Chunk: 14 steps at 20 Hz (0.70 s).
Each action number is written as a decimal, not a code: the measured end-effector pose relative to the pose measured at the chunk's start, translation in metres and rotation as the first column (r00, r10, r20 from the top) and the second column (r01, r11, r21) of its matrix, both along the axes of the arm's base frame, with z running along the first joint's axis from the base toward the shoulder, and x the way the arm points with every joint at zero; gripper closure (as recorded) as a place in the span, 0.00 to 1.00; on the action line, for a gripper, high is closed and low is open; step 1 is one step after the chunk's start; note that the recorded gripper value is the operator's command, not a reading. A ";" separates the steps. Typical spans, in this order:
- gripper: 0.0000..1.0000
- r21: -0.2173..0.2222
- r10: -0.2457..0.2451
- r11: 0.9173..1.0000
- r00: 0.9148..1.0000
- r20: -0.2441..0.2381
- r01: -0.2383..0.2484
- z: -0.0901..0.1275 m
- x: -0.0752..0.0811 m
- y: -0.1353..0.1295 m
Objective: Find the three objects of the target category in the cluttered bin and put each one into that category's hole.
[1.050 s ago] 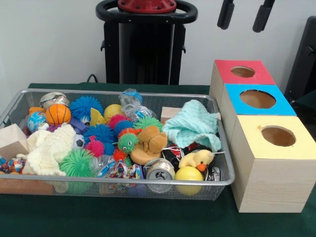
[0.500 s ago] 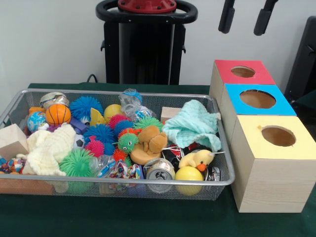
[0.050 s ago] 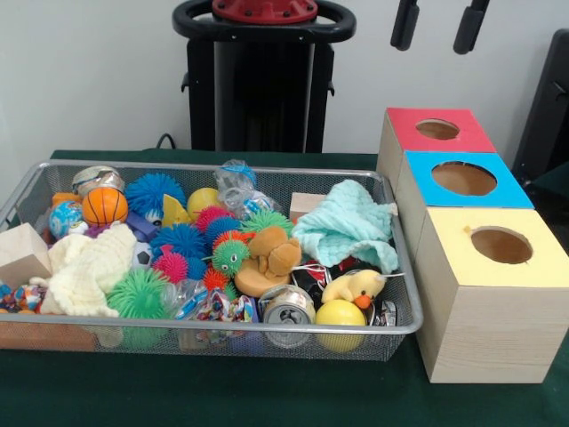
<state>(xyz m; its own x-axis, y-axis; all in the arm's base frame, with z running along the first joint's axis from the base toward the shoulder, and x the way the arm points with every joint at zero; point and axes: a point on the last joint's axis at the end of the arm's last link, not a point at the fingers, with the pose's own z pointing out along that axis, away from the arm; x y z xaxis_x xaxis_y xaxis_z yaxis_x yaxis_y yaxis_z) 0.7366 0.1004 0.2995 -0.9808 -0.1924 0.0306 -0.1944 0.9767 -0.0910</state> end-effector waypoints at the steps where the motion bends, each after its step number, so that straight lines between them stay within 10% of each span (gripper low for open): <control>1: 0.00 0.000 -0.001 1.000 1.000 0.002 0.001 0.001 0.000 -0.001; 14: 0.00 -0.001 -0.054 0.999 0.998 0.030 0.054 0.020 0.004 -0.040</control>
<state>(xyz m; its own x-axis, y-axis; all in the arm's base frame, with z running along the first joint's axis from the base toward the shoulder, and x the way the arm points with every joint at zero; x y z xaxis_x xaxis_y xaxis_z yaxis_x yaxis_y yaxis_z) 0.7407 0.0608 0.3192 -0.9902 -0.1395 0.0016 -0.1389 0.9855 -0.0976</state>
